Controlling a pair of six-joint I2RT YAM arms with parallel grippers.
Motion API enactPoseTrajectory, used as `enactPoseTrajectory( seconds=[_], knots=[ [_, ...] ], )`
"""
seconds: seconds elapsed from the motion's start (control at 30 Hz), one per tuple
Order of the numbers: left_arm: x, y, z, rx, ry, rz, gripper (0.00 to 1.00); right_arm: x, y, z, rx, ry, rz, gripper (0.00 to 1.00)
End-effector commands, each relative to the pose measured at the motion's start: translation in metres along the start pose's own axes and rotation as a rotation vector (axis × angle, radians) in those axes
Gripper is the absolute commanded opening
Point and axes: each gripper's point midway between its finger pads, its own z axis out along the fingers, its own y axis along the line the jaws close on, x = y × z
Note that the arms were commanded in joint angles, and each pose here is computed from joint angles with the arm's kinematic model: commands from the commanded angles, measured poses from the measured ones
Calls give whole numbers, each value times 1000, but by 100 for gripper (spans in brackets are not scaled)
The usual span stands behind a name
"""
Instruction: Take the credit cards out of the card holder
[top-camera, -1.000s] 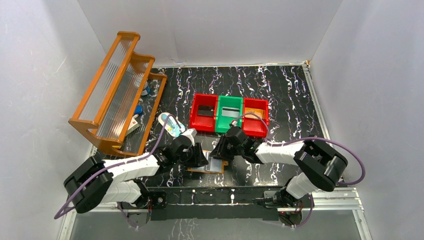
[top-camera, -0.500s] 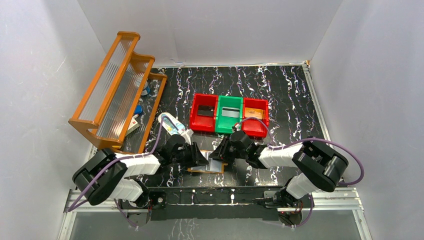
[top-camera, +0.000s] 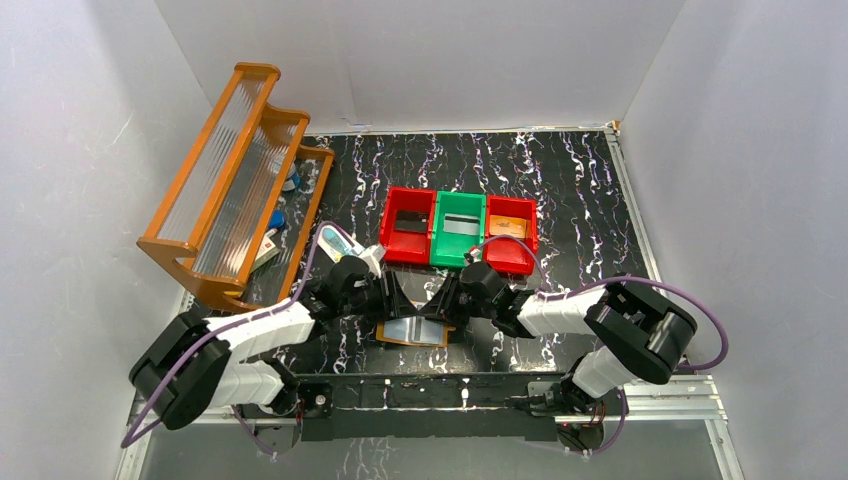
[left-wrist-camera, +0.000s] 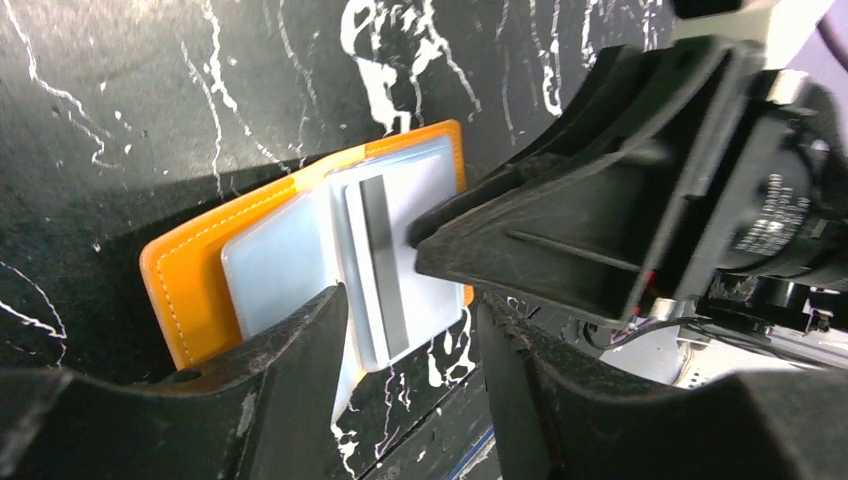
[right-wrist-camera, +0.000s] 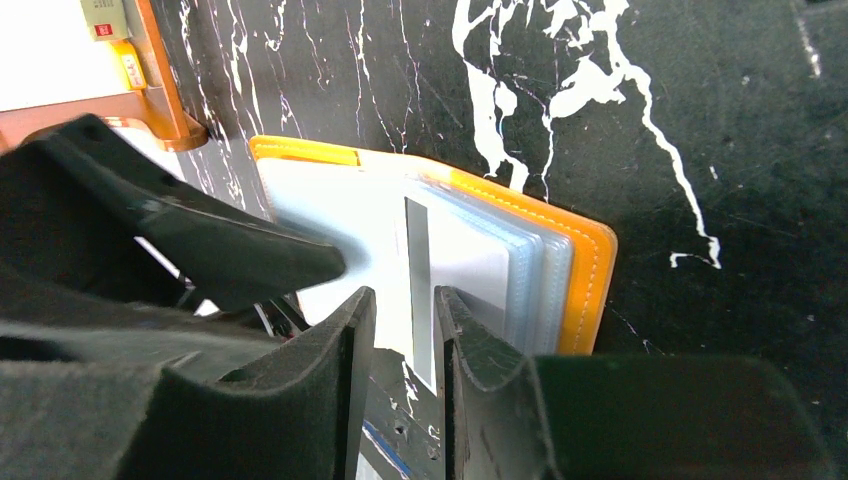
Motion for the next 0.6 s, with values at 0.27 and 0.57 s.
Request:
enactPoseTrajectory(
  seconds=[0.27, 0.57],
  knots=[
    [11, -3, 12, 16, 110, 18, 49, 16, -49, -4, 163, 42, 7, 37],
    [34, 16, 20, -1, 170, -41, 44, 14, -38, -4, 126, 43, 1, 38]
  ],
)
